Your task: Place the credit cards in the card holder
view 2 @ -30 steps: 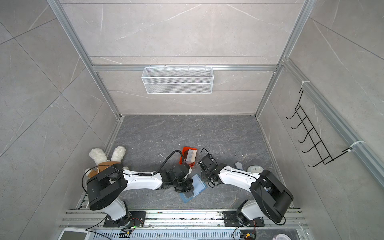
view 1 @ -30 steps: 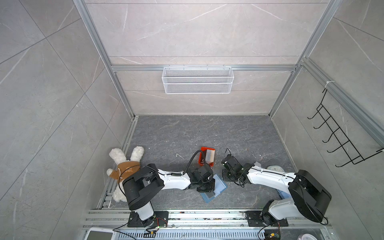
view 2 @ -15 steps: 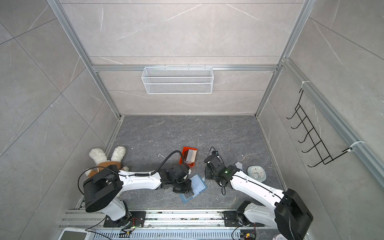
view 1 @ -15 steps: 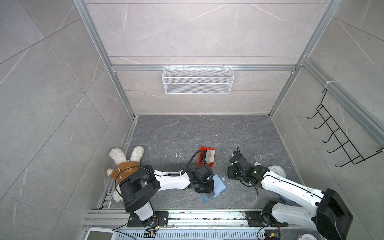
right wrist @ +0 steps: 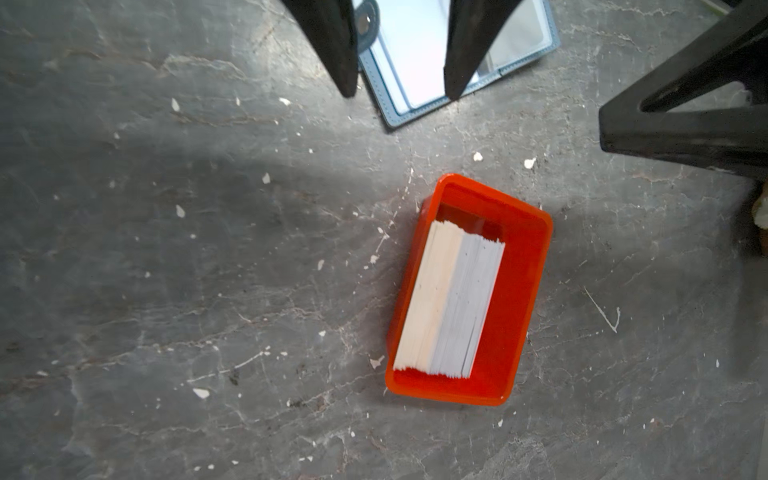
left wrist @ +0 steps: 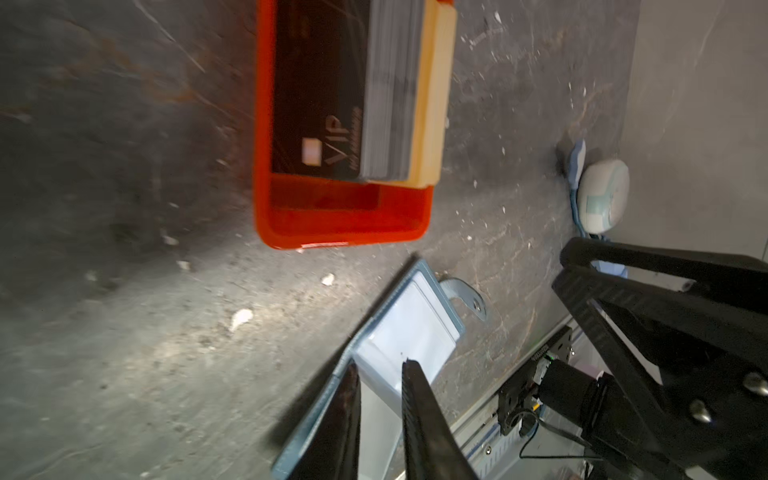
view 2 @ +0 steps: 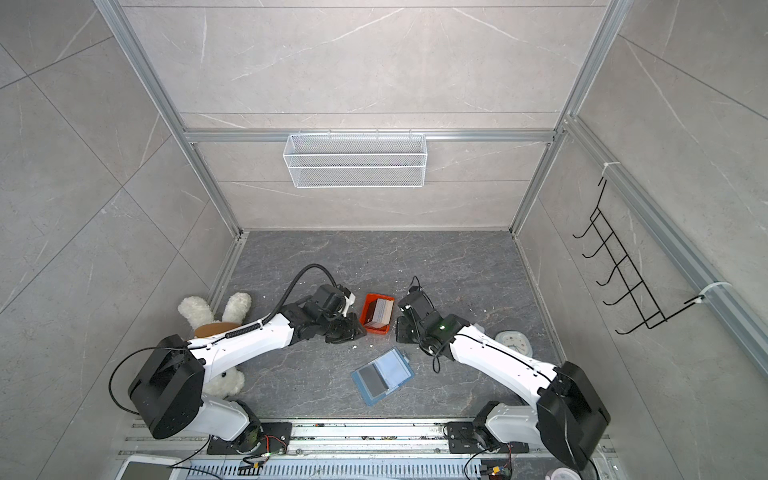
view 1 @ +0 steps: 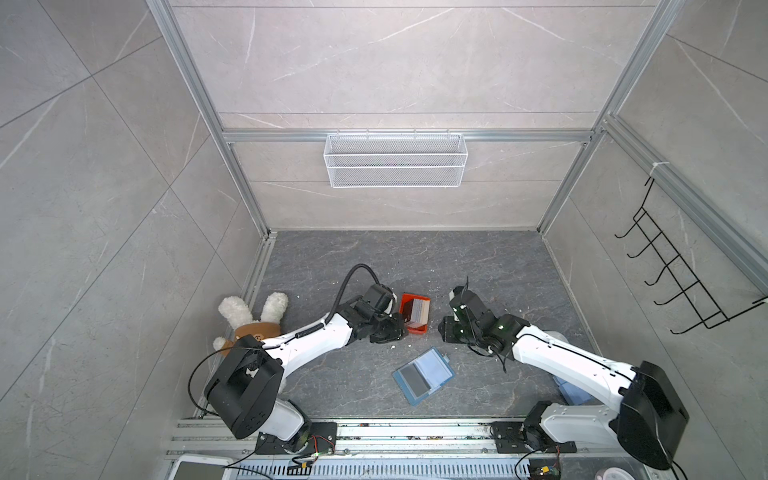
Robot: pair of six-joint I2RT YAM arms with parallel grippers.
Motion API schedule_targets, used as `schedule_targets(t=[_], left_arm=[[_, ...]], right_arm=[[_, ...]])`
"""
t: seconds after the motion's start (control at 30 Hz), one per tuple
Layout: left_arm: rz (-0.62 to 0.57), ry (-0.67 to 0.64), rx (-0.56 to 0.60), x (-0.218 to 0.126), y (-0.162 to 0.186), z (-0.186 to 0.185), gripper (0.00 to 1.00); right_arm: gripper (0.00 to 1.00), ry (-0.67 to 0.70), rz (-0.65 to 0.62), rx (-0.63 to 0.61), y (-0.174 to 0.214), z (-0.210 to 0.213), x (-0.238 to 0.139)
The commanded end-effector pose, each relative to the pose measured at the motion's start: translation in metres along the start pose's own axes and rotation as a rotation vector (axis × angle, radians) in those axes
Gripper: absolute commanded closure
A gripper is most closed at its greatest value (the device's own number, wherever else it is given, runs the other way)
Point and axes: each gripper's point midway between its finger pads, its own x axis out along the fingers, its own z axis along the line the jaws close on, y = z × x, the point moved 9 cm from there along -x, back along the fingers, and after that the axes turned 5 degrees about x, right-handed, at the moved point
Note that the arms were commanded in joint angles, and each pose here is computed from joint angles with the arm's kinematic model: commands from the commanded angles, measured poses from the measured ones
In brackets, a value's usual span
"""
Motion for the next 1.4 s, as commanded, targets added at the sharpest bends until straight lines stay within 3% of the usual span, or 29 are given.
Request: schedule_targets(t=[0.0, 0.23, 0.63, 1.13, 1.37], left_arm=[[-0.001, 0.011, 0.016, -0.006, -0.018, 0.007, 0.79], [-0.054, -0.016, 0.007, -0.002, -0.049, 0.020, 0.77], [-0.037, 0.036, 0.079, 0.010, -0.075, 0.008, 0.81], [0.038, 0.051, 0.065, 0.032, -0.078, 0.013, 0.86], [0.064, 0.066, 0.060, 0.043, -0.079, 0.015, 0.86]], right_arm=[[0.56, 0.017, -0.020, 0.033, -0.016, 0.013, 0.013], [0.30, 0.034, 0.004, 0.084, -0.034, 0.031, 0.043], [0.14, 0.050, 0.033, 0.160, -0.046, 0.029, 0.083], [0.12, 0.079, 0.084, 0.177, -0.045, 0.027, 0.118], [0.13, 0.092, 0.070, 0.179, -0.041, 0.020, 0.115]])
